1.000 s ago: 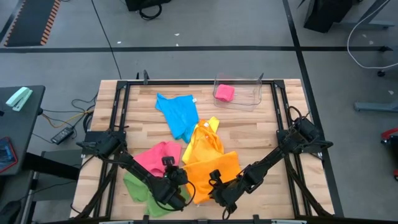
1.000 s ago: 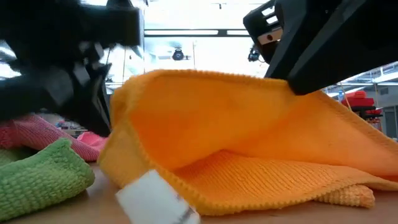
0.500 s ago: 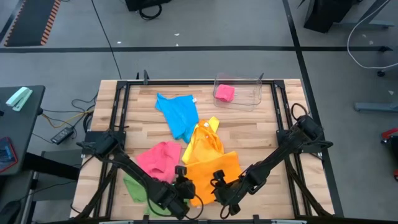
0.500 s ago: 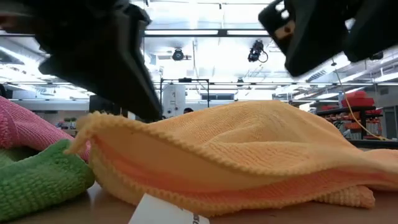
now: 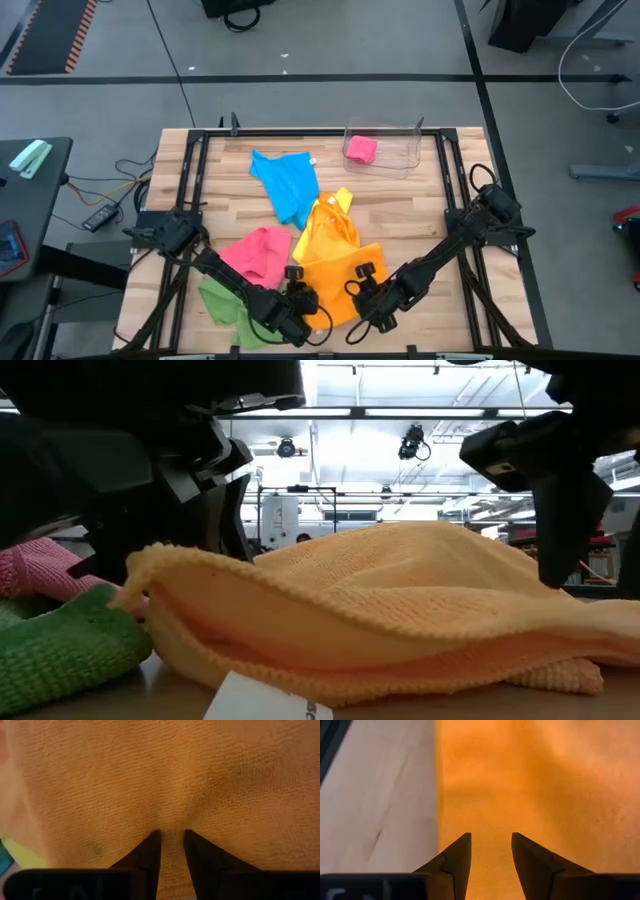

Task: Fold microfiber towels
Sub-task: Fold the right orange microfiber cloth

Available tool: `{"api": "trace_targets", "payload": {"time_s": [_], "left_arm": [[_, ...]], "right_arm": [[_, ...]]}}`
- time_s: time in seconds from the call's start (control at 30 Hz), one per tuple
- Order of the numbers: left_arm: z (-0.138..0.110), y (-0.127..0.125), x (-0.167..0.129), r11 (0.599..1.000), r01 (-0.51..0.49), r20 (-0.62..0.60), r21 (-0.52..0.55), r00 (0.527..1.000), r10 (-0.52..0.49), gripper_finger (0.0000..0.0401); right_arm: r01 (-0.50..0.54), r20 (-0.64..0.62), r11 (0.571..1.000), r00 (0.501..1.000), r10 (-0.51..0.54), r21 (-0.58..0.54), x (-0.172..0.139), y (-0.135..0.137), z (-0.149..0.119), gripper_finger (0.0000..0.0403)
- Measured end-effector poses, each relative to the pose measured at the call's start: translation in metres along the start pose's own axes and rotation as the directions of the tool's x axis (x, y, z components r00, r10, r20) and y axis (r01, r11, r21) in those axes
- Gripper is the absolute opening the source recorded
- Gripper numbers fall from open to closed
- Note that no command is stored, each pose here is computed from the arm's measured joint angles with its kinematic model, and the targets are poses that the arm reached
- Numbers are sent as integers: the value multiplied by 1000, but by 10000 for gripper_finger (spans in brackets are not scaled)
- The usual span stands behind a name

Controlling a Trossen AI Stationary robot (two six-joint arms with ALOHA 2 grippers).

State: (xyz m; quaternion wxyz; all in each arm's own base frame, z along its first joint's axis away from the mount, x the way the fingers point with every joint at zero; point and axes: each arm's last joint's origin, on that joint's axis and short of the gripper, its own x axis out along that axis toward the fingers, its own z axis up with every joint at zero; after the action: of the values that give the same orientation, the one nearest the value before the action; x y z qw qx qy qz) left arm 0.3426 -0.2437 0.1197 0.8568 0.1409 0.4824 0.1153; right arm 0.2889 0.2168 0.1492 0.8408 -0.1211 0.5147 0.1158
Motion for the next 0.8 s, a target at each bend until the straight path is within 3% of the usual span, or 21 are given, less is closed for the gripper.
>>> {"api": "trace_targets", "payload": {"time_s": [0.23,0.4,0.5,0.8], "left_arm": [[1,4,-14,1000,30,-24,7,999,-30,102],[11,9,-37,998,66,29,-1,997,-66,95],[14,16,-44,998,62,29,-20,998,-61,99],[17,49,-49,996,-28,-51,-80,998,24,155]], "right_arm": [[-23,41,998,999,21,60,20,-6,-24,139],[-24,40,996,999,21,85,20,-4,-29,129],[-28,23,997,999,26,69,12,-3,-25,127],[-36,147,995,989,22,91,-26,-6,-9,126]]}}
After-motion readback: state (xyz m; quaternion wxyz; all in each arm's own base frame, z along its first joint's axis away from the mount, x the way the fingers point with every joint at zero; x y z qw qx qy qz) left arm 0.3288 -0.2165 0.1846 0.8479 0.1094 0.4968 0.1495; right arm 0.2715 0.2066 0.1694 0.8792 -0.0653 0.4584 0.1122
